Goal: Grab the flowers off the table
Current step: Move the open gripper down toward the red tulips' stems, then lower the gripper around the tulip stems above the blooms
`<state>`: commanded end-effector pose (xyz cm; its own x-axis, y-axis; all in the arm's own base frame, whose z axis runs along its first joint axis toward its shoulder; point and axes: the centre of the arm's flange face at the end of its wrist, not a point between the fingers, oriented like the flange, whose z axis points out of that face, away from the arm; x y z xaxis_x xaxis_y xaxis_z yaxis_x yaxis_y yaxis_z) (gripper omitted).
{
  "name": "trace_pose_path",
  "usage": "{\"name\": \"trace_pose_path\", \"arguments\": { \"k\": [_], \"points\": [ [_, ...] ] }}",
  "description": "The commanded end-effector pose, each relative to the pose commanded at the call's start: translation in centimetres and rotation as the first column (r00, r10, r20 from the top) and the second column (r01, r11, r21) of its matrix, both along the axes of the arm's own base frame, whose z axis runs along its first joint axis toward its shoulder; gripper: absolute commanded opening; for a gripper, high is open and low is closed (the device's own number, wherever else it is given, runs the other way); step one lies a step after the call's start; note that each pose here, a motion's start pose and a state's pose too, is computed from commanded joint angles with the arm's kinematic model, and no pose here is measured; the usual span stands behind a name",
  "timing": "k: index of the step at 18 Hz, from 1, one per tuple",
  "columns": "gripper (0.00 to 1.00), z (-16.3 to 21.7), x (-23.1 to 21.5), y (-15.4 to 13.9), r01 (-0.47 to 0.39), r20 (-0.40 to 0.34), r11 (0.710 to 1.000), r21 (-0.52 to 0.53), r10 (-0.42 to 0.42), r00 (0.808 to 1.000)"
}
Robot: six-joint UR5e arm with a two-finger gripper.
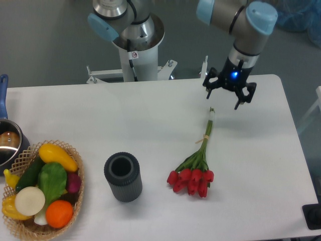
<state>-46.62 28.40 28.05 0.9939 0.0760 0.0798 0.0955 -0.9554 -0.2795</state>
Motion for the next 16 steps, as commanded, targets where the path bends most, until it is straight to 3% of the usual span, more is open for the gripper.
{"name": "trace_pose_path", "arguments": {
  "k": [10,16],
  "points": [
    [1.00,-3.5,-0.7,4.3,-0.002,-0.048,1.000,-0.010,0.001,0.999],
    [1.00,-6.3,-1.0,4.8,-0.007,-0.004,1.000,-0.023,0.006,1.000]
  ]
}}
